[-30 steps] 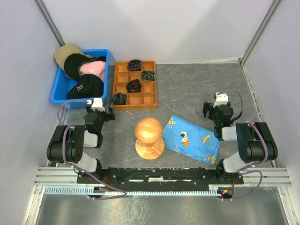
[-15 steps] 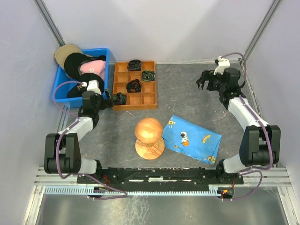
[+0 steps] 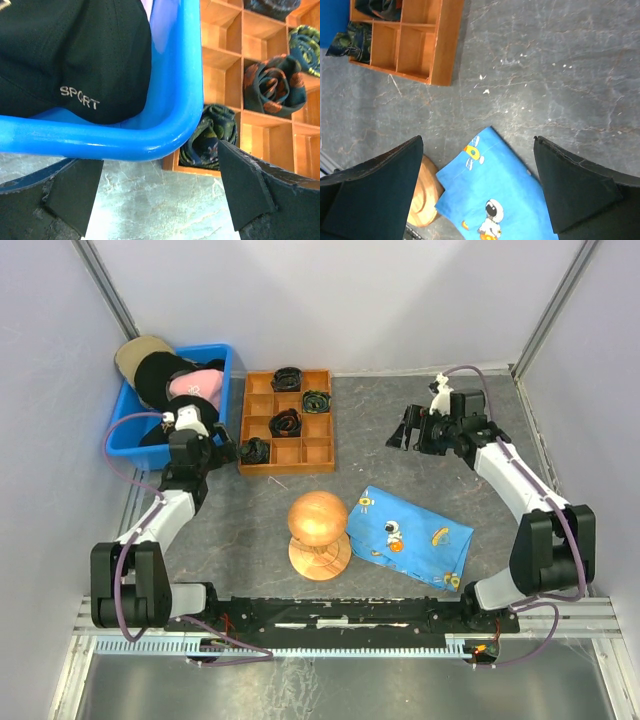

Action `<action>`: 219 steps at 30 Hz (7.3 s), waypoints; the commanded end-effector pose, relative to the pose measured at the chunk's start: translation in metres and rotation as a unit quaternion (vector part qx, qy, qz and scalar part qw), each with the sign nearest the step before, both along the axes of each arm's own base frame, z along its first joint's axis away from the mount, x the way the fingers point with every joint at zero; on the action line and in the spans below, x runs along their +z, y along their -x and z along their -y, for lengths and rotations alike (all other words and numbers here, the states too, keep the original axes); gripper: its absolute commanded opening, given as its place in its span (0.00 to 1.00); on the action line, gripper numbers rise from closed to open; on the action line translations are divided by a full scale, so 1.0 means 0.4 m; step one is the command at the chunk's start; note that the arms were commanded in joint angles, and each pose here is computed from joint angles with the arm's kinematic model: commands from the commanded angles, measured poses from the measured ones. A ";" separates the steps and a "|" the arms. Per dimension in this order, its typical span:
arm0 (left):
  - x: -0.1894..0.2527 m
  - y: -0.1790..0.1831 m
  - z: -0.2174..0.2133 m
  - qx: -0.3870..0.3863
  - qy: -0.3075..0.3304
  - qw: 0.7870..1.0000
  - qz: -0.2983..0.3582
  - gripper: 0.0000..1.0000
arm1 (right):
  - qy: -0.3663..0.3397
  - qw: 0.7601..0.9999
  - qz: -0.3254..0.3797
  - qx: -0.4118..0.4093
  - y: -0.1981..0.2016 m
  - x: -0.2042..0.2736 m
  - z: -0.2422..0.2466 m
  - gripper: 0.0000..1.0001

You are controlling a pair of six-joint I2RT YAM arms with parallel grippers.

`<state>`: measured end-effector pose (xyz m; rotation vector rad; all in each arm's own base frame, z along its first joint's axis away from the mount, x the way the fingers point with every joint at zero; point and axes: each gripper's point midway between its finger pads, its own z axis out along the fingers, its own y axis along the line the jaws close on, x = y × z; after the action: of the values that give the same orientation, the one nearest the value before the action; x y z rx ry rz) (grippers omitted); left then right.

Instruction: Stack the hats

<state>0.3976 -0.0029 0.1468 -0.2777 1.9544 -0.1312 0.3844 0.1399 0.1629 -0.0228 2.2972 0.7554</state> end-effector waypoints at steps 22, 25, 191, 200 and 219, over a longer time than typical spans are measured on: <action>0.010 0.315 -0.011 0.095 0.050 0.989 -0.106 0.99 | -0.024 0.988 -0.143 0.050 0.088 -0.015 -0.121 0.99; 0.111 0.348 -0.013 0.100 0.057 0.989 -0.091 0.99 | 0.009 0.981 -0.191 0.035 0.155 -0.054 -0.101 0.99; -0.362 0.468 0.689 -0.178 0.111 0.864 -0.458 0.03 | -0.017 0.929 -0.365 -0.059 0.492 -0.347 -0.306 0.19; -0.398 0.423 0.741 -0.196 0.101 0.852 -0.474 0.03 | -0.024 0.927 -0.366 -0.083 0.411 -0.356 -0.227 0.20; -0.414 0.306 0.661 -0.135 0.106 0.864 -0.474 0.03 | -0.021 0.929 -0.357 -0.095 0.288 -0.319 -0.155 0.20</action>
<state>0.2711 -0.3357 0.0134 -0.1358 2.9502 -0.7838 0.2574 0.2058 0.0162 0.6367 2.9497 0.8082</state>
